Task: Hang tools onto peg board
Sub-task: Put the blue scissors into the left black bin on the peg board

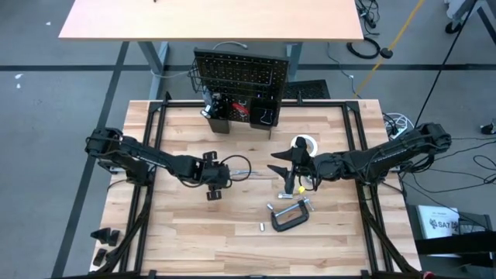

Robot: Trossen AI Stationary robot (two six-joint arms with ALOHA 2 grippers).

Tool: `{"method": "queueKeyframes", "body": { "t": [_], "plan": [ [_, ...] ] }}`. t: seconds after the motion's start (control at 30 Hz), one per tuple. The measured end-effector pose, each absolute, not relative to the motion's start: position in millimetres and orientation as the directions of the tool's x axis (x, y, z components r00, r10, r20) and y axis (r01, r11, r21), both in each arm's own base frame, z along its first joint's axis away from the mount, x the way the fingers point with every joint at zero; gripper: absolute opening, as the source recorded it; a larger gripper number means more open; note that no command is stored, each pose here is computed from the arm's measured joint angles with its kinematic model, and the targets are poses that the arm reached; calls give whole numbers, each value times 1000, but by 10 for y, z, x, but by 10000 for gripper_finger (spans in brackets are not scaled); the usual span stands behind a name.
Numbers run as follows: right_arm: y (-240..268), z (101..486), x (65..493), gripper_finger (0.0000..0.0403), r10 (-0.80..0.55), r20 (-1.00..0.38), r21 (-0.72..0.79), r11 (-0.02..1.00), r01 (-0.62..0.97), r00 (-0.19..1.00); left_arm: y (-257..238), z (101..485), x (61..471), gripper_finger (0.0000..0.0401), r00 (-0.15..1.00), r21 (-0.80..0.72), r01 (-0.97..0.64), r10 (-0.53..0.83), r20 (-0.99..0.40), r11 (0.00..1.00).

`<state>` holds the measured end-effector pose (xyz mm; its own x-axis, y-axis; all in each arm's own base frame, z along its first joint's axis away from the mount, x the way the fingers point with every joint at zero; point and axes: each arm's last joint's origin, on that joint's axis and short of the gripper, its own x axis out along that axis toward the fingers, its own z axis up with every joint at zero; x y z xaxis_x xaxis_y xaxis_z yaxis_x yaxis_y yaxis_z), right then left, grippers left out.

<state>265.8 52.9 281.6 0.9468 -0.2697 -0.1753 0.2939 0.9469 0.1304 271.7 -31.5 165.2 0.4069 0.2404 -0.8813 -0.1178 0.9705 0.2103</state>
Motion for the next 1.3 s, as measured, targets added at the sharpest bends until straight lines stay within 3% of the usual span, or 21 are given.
{"method": "queueKeyframes", "body": {
  "t": [0.27, 0.6, 1.1, 1.3],
  "plan": [
    [528, 2806, 2657, 185, -271, -184, 125, 947, 296, 945, -140, 1627, 2676, 193, 335, 177, -82, 194, -922, 981],
    [528, 2802, 2656, 185, -271, -187, 121, 948, 296, 944, -70, 1614, 2699, 193, 352, 137, -103, 165, -921, 985],
    [525, 2804, 2657, 185, -272, -186, 121, 947, 297, 944, -47, 1312, 2532, 193, 374, 77, -105, 111, -921, 991],
    [525, 2803, 2658, 185, -272, -186, 121, 947, 297, 944, -21, 1128, 2527, 193, 315, 54, -141, 96, -944, 989]
  ]
}}
